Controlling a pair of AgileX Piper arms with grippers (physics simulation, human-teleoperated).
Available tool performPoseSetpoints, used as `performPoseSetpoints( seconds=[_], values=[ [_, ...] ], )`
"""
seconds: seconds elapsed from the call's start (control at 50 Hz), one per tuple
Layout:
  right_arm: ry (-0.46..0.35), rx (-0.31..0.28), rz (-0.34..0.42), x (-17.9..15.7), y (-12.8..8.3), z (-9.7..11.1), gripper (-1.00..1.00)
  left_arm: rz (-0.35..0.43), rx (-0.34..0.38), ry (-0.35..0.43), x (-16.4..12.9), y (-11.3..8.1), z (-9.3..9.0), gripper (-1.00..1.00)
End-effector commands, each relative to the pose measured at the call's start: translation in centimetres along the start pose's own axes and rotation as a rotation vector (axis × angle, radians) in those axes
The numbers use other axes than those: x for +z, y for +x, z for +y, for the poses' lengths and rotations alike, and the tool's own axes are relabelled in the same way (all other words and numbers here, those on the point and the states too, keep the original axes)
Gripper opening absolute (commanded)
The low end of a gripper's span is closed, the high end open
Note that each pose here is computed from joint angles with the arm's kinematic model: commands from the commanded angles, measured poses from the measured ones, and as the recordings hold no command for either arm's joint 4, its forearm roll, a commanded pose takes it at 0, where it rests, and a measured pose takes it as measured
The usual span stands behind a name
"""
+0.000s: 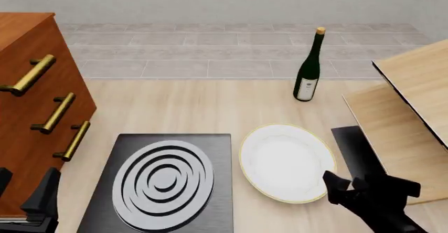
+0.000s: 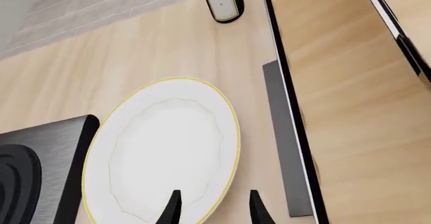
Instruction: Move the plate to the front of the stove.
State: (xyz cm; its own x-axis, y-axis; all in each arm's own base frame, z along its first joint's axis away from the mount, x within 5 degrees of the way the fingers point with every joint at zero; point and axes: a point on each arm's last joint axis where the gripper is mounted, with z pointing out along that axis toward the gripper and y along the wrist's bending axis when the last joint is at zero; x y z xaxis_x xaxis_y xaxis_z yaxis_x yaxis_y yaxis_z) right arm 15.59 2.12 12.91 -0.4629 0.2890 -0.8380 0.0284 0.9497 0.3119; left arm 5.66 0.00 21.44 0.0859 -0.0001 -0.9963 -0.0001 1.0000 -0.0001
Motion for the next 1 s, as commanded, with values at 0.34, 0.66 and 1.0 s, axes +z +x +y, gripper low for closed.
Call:
performPoseSetpoints(
  seconds=[0.34, 0.66, 1.0],
  values=[
    [0.005, 0.034, 0.029, 2.3, 2.2, -0.7, 1.00, 0.000, 0.000, 0.000, 0.0, 0.0, 0.0, 1.00],
    [-0.001, 0.021, 0.037, 2.5, 2.6, -0.7, 1.00, 0.000, 0.000, 0.000, 0.0, 0.0, 0.0, 1.00],
    [-0.015, 0.021, 0.056, 2.9, 2.9, -0.4, 1.00, 0.000, 0.000, 0.000, 0.0, 0.0, 0.0, 1.00]
  ],
)
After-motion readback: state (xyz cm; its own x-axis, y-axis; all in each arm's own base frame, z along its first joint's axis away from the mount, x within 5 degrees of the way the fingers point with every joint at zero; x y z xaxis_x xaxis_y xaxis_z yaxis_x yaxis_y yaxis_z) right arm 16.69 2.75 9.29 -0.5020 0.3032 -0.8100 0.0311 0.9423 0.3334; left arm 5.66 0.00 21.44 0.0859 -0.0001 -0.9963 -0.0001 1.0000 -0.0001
